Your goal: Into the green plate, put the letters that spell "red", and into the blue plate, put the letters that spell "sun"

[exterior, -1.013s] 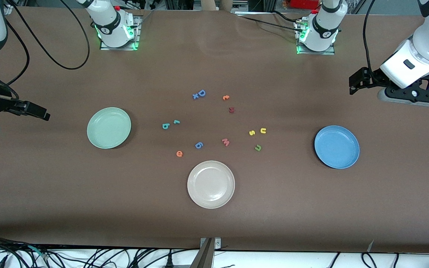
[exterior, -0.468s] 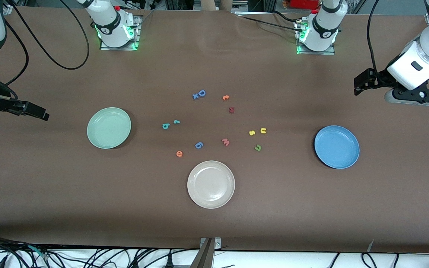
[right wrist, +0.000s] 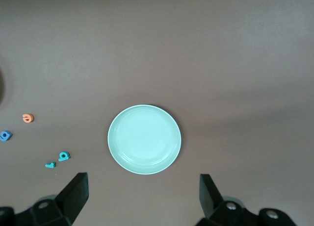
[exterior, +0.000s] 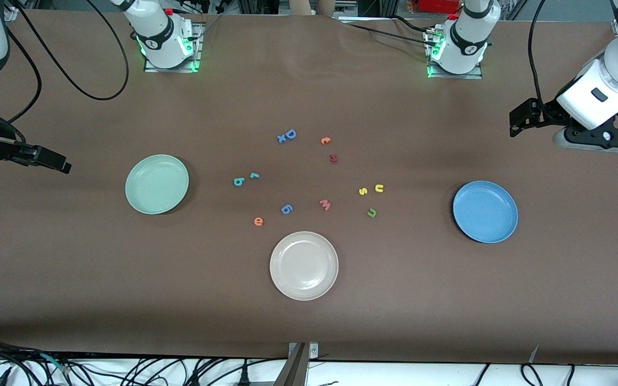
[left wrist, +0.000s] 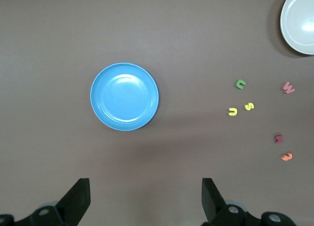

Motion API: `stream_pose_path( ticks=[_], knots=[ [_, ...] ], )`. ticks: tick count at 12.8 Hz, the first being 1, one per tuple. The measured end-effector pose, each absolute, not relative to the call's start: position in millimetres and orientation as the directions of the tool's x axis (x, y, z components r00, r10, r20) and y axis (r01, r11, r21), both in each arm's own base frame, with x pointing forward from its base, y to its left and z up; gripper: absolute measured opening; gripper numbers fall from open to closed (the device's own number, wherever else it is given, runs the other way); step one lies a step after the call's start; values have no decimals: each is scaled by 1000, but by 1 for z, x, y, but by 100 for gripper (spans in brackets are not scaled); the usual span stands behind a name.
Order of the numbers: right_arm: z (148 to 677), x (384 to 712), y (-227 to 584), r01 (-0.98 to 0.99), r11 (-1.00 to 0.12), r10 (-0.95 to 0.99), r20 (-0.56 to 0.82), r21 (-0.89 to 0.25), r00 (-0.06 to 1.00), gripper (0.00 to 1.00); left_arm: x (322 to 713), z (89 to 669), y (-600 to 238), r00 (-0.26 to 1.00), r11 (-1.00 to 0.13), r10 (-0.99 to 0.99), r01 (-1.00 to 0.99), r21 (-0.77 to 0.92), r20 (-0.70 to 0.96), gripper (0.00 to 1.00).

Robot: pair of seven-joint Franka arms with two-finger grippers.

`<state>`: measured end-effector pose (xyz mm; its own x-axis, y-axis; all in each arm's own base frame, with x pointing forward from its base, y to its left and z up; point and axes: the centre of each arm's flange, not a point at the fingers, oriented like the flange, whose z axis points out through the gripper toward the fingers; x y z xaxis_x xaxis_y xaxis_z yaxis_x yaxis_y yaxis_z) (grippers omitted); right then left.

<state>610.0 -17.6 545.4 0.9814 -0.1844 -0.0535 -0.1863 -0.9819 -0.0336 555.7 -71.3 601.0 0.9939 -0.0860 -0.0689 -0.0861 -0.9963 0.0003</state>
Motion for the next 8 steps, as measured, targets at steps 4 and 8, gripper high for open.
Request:
stream_pose_path(
  ticks=[4,8],
  knots=[
    [544,609,-18,-186,-982,-184,-65,-32,981,100,556,601,-71,994,-996,-86,-86,0,-70,100],
    [543,608,-18,-186,-982,-184,-70,-31,980,100,556,601,-71,994,-996,-86,-86,0,-70,100]
  ],
)
